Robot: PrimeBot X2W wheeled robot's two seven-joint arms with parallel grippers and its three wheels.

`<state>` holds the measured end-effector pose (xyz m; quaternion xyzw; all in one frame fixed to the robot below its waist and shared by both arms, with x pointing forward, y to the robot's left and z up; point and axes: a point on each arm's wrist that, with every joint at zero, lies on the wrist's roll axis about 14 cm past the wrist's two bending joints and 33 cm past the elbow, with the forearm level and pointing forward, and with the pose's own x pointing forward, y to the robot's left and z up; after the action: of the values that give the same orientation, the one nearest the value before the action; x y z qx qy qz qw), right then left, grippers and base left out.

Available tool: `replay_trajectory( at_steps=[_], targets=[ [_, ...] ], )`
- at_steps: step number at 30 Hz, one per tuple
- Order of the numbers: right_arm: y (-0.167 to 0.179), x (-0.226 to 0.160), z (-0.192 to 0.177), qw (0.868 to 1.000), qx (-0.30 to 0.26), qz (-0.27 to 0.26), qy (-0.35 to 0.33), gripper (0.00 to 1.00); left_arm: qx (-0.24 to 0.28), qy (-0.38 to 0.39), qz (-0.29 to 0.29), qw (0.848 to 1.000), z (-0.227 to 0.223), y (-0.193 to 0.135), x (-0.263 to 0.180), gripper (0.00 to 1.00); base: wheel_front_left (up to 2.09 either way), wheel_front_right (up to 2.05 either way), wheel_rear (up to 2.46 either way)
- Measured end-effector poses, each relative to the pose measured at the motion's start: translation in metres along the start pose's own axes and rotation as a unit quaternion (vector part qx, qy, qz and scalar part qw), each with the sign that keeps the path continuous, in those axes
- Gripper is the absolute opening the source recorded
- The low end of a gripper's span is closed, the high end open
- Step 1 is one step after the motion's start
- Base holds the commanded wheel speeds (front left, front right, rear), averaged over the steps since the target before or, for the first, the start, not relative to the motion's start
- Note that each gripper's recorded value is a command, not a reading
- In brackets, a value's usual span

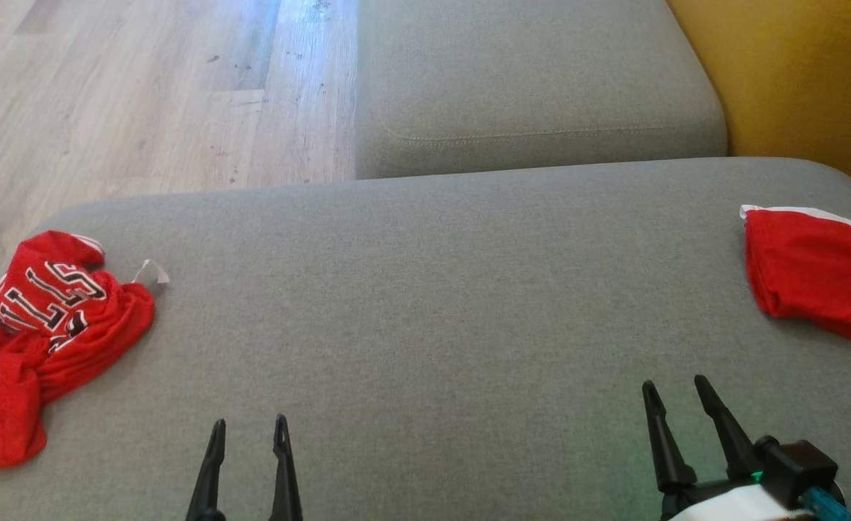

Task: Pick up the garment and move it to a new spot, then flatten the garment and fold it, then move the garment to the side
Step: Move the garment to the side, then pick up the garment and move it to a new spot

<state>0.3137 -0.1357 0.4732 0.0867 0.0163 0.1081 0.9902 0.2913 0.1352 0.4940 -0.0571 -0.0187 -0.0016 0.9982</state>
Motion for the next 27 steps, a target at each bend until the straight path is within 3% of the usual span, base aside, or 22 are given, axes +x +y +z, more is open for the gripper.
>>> replay_trajectory(
  at_steps=[10,19,27],
  targets=[
    [0.008,0.004,-0.004,1.000,0.001,0.012,0.007,1.00,0.000,0.004,0.008,1.000,-0.003,0.005,-0.002,1.00,0.00,0.00,0.00],
    [0.045,0.024,-0.010,0.997,0.006,0.071,0.019,1.00,0.007,-0.008,0.069,0.998,0.003,0.039,-0.016,1.00,0.00,0.00,0.00],
    [0.096,0.042,-0.019,0.988,0.003,0.153,0.039,1.00,0.016,-0.017,0.164,0.986,0.007,0.090,-0.049,1.00,0.00,0.00,0.00]
  ],
)
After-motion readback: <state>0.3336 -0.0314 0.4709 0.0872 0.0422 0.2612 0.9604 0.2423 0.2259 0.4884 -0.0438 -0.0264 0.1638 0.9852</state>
